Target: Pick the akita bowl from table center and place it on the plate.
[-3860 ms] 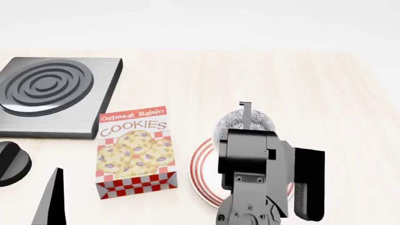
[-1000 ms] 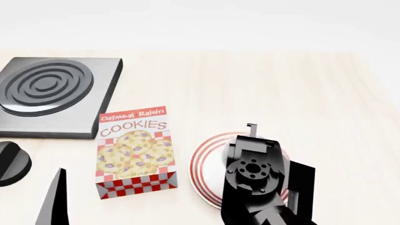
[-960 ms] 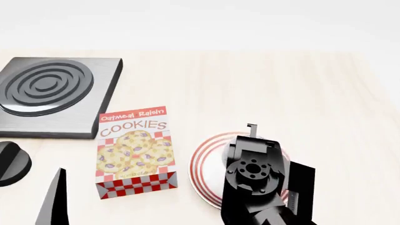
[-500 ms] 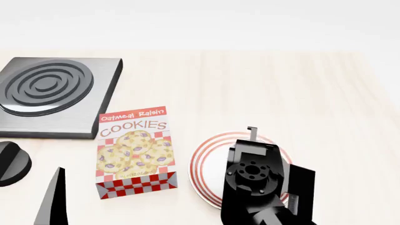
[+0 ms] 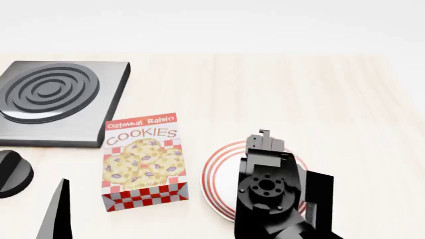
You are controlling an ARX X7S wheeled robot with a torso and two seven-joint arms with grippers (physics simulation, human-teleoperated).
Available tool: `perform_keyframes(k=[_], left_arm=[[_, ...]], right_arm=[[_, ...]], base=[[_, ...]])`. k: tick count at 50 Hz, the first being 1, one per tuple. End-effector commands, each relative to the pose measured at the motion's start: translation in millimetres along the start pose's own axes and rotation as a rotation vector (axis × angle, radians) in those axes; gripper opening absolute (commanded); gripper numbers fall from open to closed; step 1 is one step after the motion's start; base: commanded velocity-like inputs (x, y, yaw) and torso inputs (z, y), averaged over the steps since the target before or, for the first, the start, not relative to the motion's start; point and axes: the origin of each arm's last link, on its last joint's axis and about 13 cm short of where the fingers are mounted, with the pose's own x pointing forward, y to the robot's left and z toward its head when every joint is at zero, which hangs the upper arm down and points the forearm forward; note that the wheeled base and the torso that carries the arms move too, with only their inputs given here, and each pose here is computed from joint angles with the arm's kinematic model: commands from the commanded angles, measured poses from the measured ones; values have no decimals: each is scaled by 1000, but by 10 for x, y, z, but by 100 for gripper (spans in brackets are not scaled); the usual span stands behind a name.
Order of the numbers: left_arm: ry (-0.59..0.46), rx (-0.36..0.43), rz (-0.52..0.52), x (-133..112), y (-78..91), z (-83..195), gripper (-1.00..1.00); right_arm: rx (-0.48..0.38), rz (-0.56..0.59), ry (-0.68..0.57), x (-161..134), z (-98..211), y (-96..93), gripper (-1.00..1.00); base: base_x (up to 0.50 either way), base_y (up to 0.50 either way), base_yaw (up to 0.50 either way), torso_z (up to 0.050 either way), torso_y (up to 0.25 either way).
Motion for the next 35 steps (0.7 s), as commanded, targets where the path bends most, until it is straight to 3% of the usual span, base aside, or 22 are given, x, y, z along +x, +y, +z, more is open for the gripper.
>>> perform_keyframes(k=[1,14,21,22,24,25,26,28,29,32,35], left_arm=[[-11,7,-1,10,2,17,100],[-15,8,-4,4,2,11,100],[-18,7,-3,5,9,12,100],[-18,7,-2,6,10,18,100],[-20,7,-1,6,7,49,100],[-20,7,-1,4,8,44,100],[-21,7,0,2,9,38,100],[-22,7,0,5,8,55,100],[-22,8,-1,3,4,52,100],[-21,8,-6,-10,-12,24,100],[-21,5,-13,-10,-23,38,100]], right_arm=[[-14,69,24,-226,-42,-101,100],[0,195,73,-693,2,-309,100],[-40,279,98,-927,4,-401,100],[-62,322,98,-957,9,-418,100],[-86,559,202,-997,28,-476,100],[-75,583,200,-1001,34,-486,100],[-193,601,107,-1012,49,-528,100],[-260,674,149,-1075,41,-583,100],[-354,706,69,-1129,55,-636,100],[-497,766,-92,-1165,96,-726,100],[-735,827,-296,-1114,186,-909,100]], base=[[0,0,0,0,0],[0,0,0,0,0],[0,0,0,0,0],[0,0,0,0,0],[0,0,0,0,0],[0,0,0,0,0],[0,0,0,0,0],[0,0,0,0,0],[0,0,0,0,0],[0,0,0,0,0],[0,0,0,0,0]])
